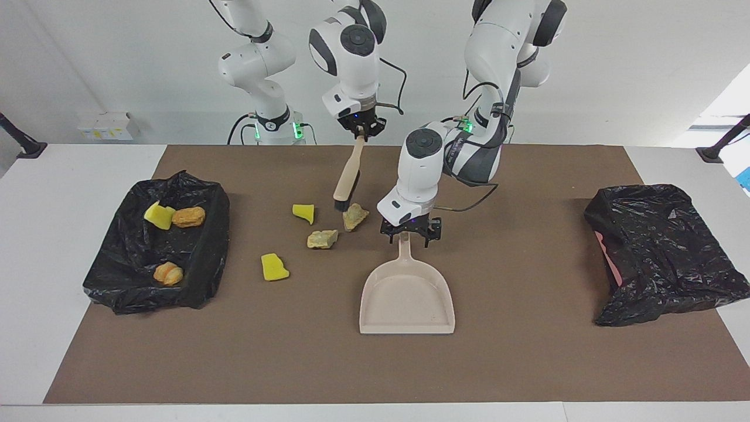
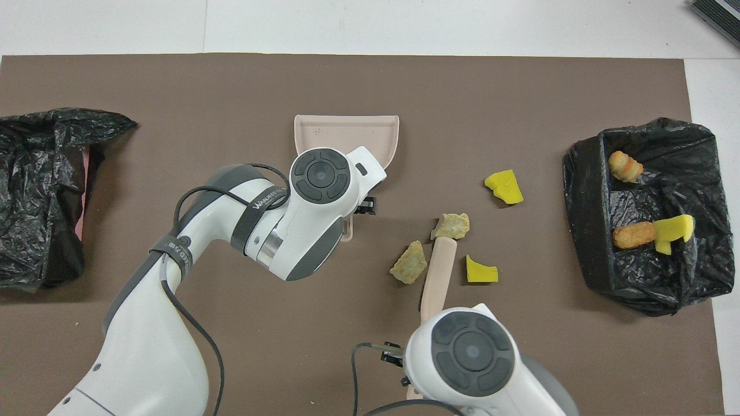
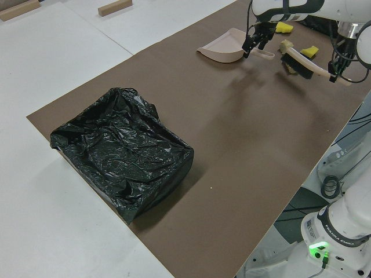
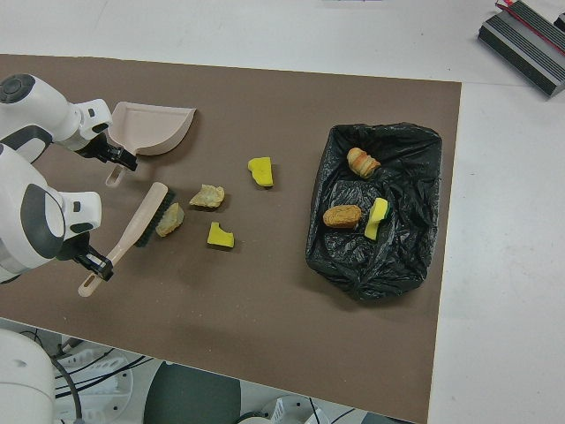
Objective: Sweep and dump trash in bin
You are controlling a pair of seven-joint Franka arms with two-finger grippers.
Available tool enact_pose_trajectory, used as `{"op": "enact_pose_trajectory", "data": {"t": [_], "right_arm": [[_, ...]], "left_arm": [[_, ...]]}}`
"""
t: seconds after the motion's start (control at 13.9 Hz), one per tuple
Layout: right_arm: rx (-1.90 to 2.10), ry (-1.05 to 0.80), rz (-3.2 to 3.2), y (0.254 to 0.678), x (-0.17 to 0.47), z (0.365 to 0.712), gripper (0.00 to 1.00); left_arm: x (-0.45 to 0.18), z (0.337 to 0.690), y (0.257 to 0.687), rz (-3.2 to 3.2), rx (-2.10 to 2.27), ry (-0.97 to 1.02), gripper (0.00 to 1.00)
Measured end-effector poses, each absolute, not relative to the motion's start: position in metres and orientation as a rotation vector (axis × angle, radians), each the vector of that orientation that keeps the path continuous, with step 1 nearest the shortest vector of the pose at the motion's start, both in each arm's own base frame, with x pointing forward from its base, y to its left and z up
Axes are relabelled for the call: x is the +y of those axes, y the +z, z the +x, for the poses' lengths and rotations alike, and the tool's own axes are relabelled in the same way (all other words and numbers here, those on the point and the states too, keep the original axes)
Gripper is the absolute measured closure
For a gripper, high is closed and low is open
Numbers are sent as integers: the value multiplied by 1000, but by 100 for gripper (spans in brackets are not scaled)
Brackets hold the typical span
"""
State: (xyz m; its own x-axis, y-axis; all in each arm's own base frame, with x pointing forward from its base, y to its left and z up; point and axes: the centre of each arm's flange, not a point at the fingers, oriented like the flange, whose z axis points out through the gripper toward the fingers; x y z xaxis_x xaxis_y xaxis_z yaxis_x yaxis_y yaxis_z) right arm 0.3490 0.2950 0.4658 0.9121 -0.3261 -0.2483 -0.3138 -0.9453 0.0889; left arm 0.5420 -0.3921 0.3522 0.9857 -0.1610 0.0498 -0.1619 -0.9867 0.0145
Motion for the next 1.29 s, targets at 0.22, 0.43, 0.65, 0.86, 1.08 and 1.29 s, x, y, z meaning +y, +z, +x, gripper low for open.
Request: {"op": "enact_pose_trajectory", "data": {"t": [0.22, 0.43, 0.65, 0.86, 1.08, 1.29], "right_arm": [[-624, -487, 2935, 460, 249, 358, 73], [-682, -523, 2858, 431, 214, 345, 73], [-731, -529, 2824, 413, 186, 330, 73], [-730, -503, 2837, 393, 183, 323, 73], [-578, -519, 2882, 381, 183, 320, 73], [-443, -510, 2941, 371, 185, 326, 73]], "left_arm": [[-393, 539, 351, 3109, -162, 26, 38], [-391, 539, 358, 3108, -150, 30, 69], [-383, 541, 374, 3110, -176, 47, 69], [-362, 546, 391, 3118, -362, 19, 69], [-334, 550, 398, 3096, -666, -79, 69], [-299, 565, 397, 3027, -932, -140, 69]]}}
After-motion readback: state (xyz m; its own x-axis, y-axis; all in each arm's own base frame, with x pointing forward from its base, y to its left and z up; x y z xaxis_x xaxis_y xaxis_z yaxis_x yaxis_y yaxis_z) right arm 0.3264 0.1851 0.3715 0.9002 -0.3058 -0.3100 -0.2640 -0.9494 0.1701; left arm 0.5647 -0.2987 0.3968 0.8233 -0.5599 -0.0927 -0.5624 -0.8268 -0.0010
